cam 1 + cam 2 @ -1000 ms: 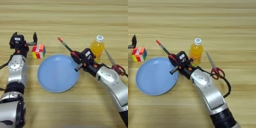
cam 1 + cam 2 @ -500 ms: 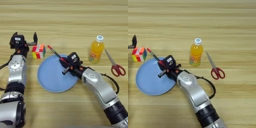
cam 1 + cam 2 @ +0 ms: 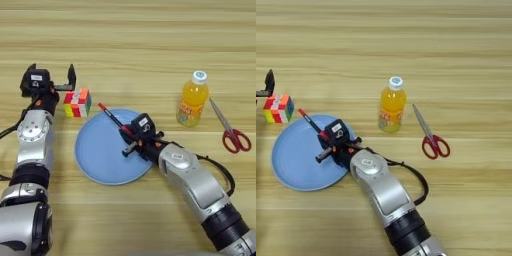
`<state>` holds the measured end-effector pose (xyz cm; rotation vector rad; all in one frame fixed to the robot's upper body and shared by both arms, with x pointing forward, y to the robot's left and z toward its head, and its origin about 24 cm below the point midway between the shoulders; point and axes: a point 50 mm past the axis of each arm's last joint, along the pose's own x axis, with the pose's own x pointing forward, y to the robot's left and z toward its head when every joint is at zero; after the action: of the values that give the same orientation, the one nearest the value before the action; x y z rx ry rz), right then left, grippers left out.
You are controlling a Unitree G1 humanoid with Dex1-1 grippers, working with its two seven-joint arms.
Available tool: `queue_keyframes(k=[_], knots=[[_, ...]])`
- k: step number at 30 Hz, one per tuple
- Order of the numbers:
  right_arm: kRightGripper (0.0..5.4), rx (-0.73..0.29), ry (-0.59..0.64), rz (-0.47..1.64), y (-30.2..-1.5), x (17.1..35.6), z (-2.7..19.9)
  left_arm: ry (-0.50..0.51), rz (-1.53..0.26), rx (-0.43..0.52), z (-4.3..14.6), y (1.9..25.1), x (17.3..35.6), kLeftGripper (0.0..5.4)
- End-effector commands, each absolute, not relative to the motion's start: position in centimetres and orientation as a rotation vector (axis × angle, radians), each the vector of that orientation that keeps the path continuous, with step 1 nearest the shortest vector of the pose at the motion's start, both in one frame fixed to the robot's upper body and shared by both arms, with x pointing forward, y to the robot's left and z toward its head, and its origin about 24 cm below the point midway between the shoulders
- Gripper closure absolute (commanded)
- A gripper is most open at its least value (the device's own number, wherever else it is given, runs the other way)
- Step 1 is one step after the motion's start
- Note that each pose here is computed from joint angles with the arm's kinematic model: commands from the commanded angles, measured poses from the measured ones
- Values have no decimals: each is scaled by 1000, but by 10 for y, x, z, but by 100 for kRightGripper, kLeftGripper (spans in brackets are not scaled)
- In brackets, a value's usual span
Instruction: Move the objects on the table
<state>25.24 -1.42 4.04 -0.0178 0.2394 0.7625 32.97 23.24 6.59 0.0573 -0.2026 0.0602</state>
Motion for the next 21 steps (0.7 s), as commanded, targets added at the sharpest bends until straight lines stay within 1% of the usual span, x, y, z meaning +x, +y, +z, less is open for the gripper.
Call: queue_keyframes(k=[1,2,7,9,11,12,21], knots=[[486,21,245,760,-5,253,41,-198,65,53,65,233,328,0],[457,18,241,771,-4,253,41,-198,65,53,65,233,328,0],[399,28,204,805,-1,250,46,-198,64,53,65,233,328,0],[366,23,166,817,0,249,50,-198,64,54,65,233,328,0],[351,20,128,822,-1,249,55,-197,64,54,65,233,328,0],[333,17,109,822,-2,249,58,-197,64,54,65,233,328,0],[221,-49,-55,761,-15,258,79,-198,62,55,64,232,328,0]])
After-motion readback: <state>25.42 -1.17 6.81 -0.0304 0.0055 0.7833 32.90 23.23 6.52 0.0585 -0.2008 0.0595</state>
